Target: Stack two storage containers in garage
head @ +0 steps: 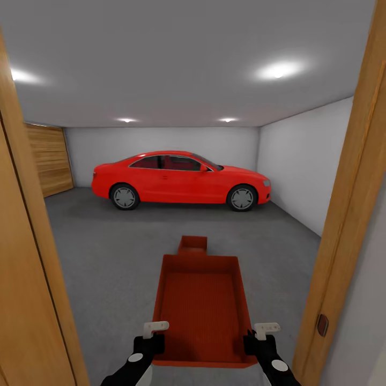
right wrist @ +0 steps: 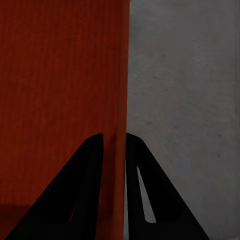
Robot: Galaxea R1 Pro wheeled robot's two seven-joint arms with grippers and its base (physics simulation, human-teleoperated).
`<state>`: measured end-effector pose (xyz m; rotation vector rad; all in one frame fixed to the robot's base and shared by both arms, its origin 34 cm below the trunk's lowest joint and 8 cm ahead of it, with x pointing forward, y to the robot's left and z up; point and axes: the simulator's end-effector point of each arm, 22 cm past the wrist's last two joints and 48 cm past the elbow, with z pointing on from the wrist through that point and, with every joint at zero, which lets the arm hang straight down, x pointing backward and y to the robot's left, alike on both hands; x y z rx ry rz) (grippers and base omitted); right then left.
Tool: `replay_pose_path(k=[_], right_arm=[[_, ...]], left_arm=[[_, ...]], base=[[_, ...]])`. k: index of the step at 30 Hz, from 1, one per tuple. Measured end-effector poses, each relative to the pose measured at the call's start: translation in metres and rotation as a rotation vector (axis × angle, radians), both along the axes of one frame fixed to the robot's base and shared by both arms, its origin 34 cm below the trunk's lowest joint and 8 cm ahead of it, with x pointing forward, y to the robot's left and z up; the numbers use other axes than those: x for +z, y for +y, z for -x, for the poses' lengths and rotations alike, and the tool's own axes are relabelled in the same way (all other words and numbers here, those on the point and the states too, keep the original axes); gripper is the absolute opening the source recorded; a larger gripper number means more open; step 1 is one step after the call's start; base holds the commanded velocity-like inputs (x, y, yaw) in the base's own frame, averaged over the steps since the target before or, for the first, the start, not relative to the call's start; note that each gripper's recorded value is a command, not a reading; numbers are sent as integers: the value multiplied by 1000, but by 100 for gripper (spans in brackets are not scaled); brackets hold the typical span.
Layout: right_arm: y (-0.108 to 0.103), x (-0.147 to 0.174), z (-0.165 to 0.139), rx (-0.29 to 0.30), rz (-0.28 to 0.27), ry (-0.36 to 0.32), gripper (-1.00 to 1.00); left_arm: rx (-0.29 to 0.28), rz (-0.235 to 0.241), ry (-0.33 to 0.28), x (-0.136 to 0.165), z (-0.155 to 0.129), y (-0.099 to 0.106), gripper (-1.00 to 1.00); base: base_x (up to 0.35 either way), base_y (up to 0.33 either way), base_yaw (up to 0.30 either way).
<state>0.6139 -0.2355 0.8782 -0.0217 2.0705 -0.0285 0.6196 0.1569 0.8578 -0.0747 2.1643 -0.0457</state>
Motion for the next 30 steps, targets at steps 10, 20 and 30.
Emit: replay_pose_path(k=[10, 20, 30], right_arm=[[0, 2, -2, -1, 0, -5, -100], [0, 0, 0, 0, 1, 0, -100], [0, 0, 0, 1, 1, 0, -100]], left_arm=[[0, 1, -4, 2, -2, 0, -100], [0, 0, 0, 0, 0, 0, -100], [0, -1, 0, 0, -1, 0, -100]], base=[[144, 0, 0], [60, 0, 0], [25, 0, 0]])
